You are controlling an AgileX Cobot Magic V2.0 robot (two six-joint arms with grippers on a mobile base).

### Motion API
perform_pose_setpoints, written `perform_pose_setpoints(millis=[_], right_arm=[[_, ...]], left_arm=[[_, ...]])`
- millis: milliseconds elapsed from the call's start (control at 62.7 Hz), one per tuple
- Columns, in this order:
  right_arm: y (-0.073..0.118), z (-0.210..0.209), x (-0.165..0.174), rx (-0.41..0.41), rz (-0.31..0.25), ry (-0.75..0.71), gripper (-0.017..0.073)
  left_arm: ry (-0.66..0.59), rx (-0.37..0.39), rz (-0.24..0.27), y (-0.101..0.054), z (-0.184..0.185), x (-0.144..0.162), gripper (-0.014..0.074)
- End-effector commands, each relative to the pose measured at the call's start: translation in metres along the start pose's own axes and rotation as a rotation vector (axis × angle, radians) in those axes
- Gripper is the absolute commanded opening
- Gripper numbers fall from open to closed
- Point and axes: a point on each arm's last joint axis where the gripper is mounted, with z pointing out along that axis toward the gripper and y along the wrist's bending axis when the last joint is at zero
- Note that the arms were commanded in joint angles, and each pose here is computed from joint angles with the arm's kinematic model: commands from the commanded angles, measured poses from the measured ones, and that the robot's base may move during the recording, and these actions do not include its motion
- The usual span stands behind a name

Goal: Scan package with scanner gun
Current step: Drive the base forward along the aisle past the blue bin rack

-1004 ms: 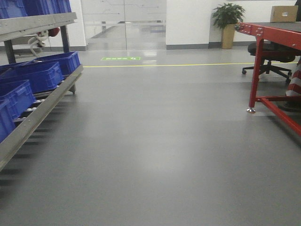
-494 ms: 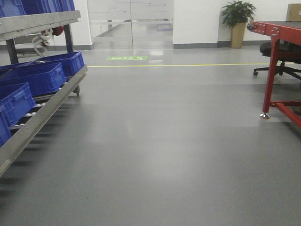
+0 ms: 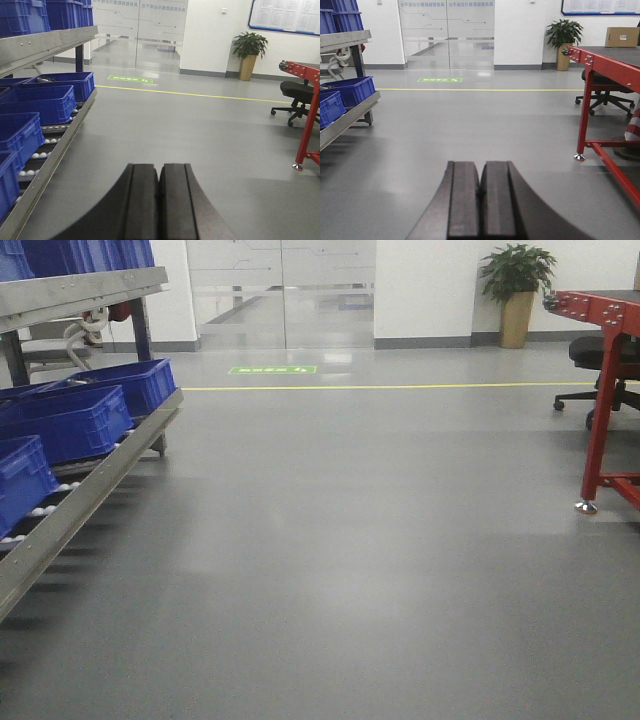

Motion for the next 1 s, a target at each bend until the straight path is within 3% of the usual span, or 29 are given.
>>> perform_pose_setpoints(millis=[0, 988], right_arm=[[-0.0002, -0.0002, -0.001, 0.004, 0.002, -0.016, -0.0162], [-0.0002, -0.0002, -0.001, 0.004, 0.002, -0.016, -0.0162]], left_arm=[[-0.021, 0.004, -0.001, -0.0003, -0.0004, -0.0024, -0.0111], [-0.021, 0.004, -0.001, -0.0003, -0.0004, -0.0024, -0.0111]])
